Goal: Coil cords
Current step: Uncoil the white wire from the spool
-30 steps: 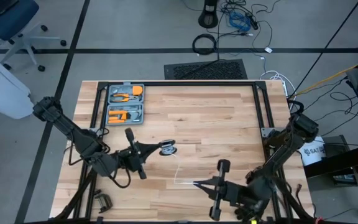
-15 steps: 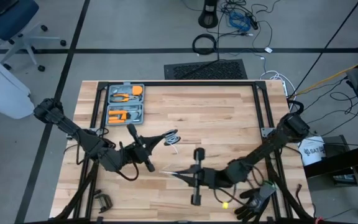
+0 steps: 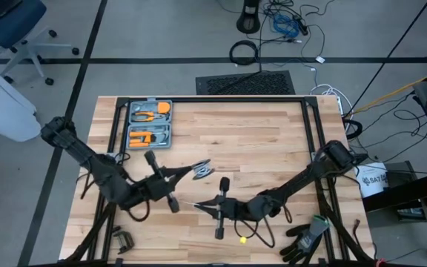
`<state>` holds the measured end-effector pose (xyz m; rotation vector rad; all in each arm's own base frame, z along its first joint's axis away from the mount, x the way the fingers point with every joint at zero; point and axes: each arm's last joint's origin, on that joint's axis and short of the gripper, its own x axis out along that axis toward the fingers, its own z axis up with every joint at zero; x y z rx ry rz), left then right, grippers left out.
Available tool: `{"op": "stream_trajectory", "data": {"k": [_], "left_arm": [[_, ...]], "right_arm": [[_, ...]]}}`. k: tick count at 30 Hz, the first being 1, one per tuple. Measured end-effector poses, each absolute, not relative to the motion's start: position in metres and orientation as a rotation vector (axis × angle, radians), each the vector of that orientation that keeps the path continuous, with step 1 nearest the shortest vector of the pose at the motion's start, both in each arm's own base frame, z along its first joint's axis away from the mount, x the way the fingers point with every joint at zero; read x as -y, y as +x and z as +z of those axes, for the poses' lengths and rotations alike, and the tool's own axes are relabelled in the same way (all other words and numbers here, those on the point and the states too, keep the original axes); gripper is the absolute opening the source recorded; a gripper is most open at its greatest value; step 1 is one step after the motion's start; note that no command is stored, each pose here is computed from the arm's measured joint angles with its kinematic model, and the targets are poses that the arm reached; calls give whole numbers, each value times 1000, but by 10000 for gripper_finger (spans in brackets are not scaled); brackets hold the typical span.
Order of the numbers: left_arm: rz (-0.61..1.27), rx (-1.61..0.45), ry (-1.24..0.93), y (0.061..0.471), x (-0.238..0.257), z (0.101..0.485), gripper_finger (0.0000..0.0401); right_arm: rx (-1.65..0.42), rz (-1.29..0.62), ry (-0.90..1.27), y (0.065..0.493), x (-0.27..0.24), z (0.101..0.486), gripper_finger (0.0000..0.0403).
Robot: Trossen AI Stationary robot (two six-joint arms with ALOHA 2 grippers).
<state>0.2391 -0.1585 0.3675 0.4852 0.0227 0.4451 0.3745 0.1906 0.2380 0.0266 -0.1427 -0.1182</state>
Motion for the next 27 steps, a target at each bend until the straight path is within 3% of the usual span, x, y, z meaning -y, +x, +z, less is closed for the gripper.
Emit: {"op": "stream_trajectory", "data": {"k": [16, 27], "left_arm": [[393, -12, 516, 222, 179, 378, 1], [392, -33, 514, 220, 181, 375, 1]], "right_arm": [[-91, -185, -65, 371, -195, 213, 6], [-438, -151, -37, 322, -214, 212, 86]]}}
